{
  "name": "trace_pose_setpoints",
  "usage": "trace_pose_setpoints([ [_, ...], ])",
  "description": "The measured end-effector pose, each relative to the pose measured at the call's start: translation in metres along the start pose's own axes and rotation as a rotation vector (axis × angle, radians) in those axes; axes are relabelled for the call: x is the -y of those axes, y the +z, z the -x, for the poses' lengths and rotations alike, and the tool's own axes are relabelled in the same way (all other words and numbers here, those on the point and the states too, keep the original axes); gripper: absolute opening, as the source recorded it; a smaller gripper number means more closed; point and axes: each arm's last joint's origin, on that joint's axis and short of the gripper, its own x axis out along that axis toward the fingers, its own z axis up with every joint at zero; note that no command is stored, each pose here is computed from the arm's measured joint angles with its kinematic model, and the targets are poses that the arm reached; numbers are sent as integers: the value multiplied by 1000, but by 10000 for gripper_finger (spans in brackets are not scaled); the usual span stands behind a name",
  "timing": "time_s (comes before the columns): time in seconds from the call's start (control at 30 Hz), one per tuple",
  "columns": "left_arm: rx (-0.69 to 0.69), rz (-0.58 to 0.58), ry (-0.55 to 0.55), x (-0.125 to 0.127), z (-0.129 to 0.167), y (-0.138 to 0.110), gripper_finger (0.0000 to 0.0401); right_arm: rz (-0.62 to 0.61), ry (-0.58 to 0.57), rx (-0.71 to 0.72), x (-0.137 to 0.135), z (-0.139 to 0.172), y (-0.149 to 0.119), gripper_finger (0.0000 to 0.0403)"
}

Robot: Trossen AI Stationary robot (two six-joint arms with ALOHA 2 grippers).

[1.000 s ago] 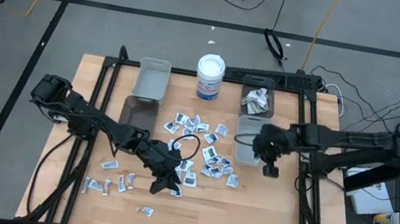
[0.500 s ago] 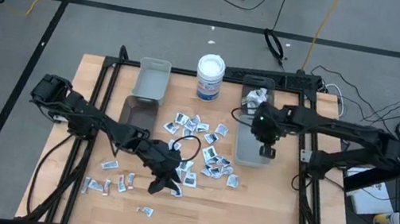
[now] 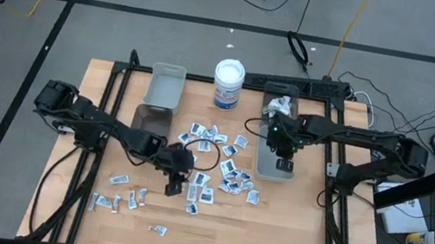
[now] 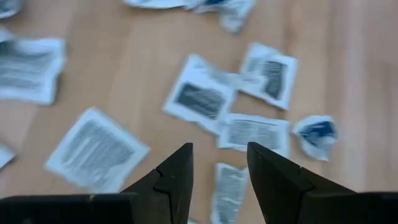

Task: Pick & Place First Aid Supplies
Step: Put the blue alcohol pad into the right gray bin

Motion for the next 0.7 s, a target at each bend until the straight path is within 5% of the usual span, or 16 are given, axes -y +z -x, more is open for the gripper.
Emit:
trace_pose_setpoints([
  [0.37,-22,72,1,-8,0,1,154,-7,0,9,-1,3,-1,197],
  [0.7,-113,575,-115,-2,0,-1,154,33,-3,5,-1,3,-1,211],
])
